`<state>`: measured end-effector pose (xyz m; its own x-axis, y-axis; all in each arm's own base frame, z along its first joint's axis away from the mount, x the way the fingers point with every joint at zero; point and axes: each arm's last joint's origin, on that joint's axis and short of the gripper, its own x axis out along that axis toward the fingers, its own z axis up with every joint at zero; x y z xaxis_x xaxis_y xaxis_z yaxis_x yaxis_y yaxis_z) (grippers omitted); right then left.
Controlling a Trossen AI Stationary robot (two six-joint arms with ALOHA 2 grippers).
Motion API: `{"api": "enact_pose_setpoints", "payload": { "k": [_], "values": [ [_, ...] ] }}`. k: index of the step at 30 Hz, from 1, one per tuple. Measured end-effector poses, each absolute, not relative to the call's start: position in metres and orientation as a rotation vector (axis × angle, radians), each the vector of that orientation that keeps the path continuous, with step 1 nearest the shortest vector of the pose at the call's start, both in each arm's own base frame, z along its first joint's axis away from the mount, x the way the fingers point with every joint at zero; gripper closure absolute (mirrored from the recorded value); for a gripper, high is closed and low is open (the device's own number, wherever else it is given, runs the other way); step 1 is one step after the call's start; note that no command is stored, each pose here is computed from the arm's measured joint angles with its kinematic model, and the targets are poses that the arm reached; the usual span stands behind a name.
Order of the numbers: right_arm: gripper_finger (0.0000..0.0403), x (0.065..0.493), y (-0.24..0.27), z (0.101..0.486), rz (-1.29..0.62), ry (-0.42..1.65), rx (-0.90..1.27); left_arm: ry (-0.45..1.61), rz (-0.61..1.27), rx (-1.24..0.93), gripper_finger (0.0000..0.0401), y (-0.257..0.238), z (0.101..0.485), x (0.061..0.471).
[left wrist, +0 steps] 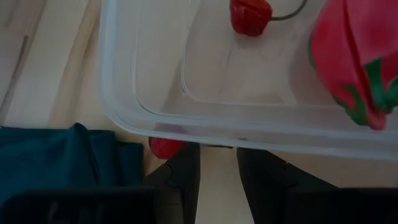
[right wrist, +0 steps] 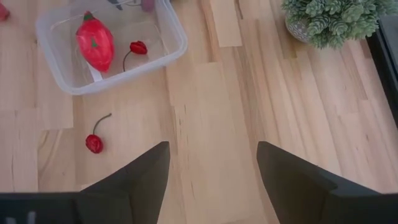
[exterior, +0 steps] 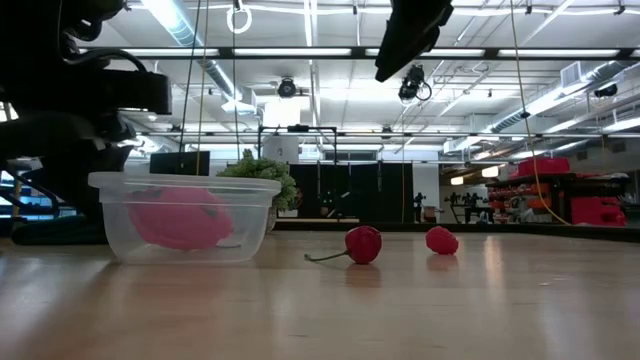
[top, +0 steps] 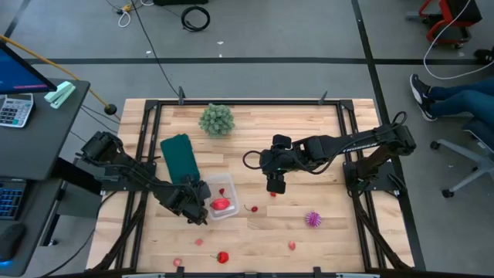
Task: Pick and placing Produce into tupperware
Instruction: Put the red cherry into the transparent bin
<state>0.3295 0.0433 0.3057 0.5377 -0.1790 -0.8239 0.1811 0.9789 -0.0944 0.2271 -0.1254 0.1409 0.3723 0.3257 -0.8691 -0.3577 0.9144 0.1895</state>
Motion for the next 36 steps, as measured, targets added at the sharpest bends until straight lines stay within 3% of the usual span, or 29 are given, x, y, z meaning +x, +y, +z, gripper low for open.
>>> {"api": "enact_pose_setpoints", "payload": {
  "k": [12, 16, 21, 25, 32, 36],
  "values": [
    [0.0152, 0.33, 0.043, 0.306, -0.215, 0.978, 0.004, 1.105, 0.466, -0.05, 0.0296, -0.118, 0.141, 0.231],
    [0.0152, 0.33, 0.043, 0.306, -0.215, 0.978, 0.004, 1.112, 0.462, -0.059, 0.0323, -0.118, 0.141, 0.231],
    [0.0152, 0.33, 0.043, 0.306, -0.215, 0.978, 0.004, 1.123, 0.461, -0.094, 0.0387, -0.119, 0.14, 0.231],
    [0.0152, 0.33, 0.043, 0.306, -0.215, 0.978, 0.004, 1.128, 0.493, -0.119, 0.039, -0.118, 0.142, 0.23],
    [0.0152, 0.33, 0.043, 0.306, -0.215, 0.978, 0.004, 1.199, 0.591, -0.103, 0.0395, -0.125, 0.18, 0.234],
    [0.0152, 0.33, 0.043, 0.306, -0.215, 0.977, 0.004, 1.136, 0.58, -0.072, 0.0396, -0.139, 0.215, 0.241]
  ]
}}
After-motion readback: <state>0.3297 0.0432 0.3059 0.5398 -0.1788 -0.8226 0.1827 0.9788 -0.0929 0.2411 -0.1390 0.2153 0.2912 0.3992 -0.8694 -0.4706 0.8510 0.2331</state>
